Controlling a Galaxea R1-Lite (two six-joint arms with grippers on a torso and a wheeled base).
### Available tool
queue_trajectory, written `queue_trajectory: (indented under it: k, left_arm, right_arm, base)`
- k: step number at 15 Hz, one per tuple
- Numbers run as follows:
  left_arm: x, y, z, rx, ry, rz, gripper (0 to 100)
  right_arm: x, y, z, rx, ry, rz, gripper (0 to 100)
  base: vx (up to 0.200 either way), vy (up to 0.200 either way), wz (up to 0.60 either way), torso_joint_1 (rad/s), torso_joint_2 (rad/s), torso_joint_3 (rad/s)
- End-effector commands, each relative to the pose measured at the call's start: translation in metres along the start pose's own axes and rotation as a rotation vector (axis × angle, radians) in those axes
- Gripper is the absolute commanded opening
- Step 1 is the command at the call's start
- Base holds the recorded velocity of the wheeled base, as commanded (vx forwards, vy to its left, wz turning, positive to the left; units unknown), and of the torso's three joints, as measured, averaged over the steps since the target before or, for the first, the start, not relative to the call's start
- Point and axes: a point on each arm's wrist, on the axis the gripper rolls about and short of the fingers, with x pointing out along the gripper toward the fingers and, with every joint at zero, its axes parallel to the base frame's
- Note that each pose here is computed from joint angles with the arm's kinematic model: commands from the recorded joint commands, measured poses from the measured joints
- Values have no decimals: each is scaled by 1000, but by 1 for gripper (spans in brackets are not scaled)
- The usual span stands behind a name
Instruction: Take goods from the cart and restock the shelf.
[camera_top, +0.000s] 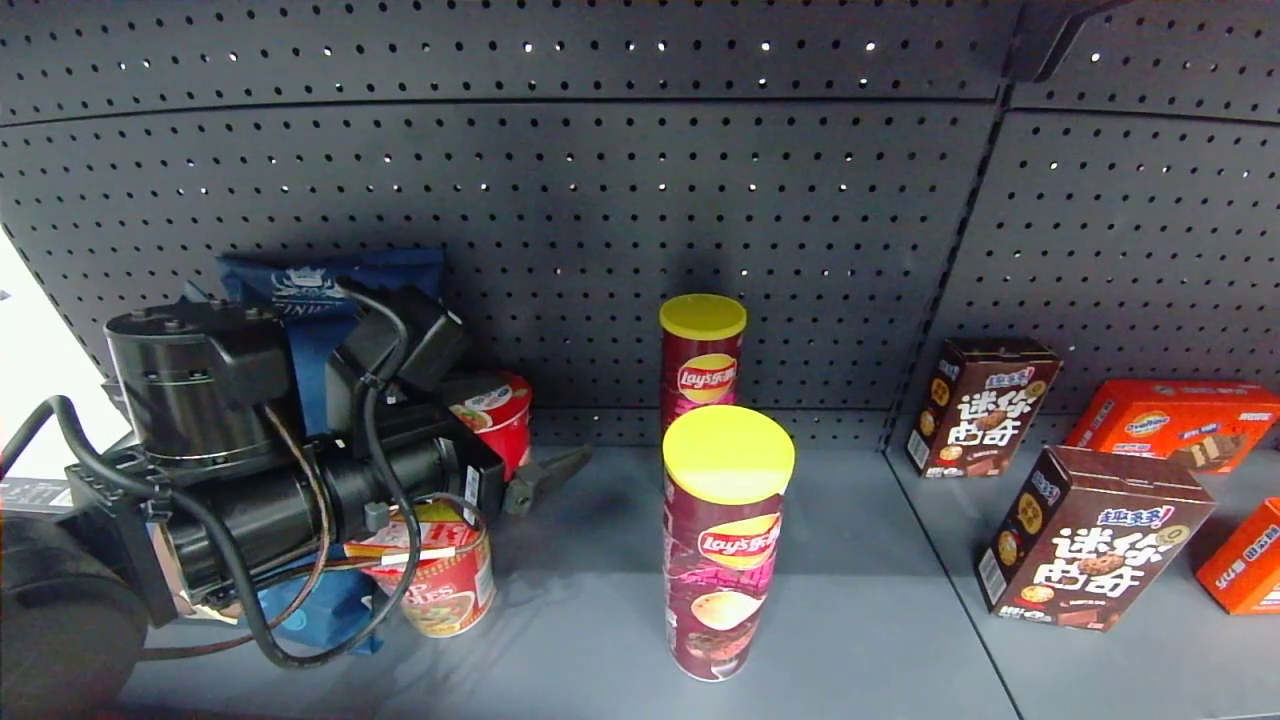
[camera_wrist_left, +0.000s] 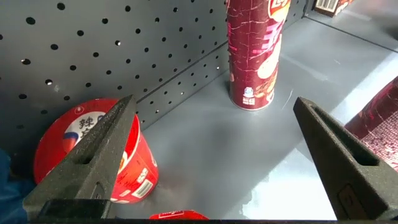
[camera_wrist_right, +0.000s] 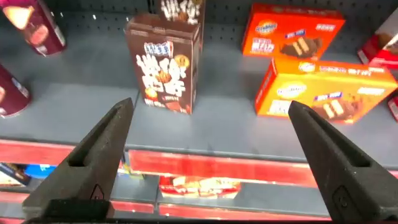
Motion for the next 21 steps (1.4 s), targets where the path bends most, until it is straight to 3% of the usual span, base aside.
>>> queue_trajectory:
  k: [1, 9, 21]
  left_arm:
    - [0, 0, 0, 0, -1, 1, 100]
    - [-1, 0, 3, 3, -12, 1, 100]
    - [0, 3, 10, 6, -34, 9, 100]
  right_arm:
    - [4, 1, -12, -8, 35, 1, 100]
    - [25, 6, -40, -19, 122, -7, 100]
    - [84, 8, -21, -8, 245, -157, 100]
  base:
    - [0, 0, 0, 0, 0, 0]
    - [0, 0, 0, 0, 0, 0]
    - [0, 0, 0, 0, 0, 0]
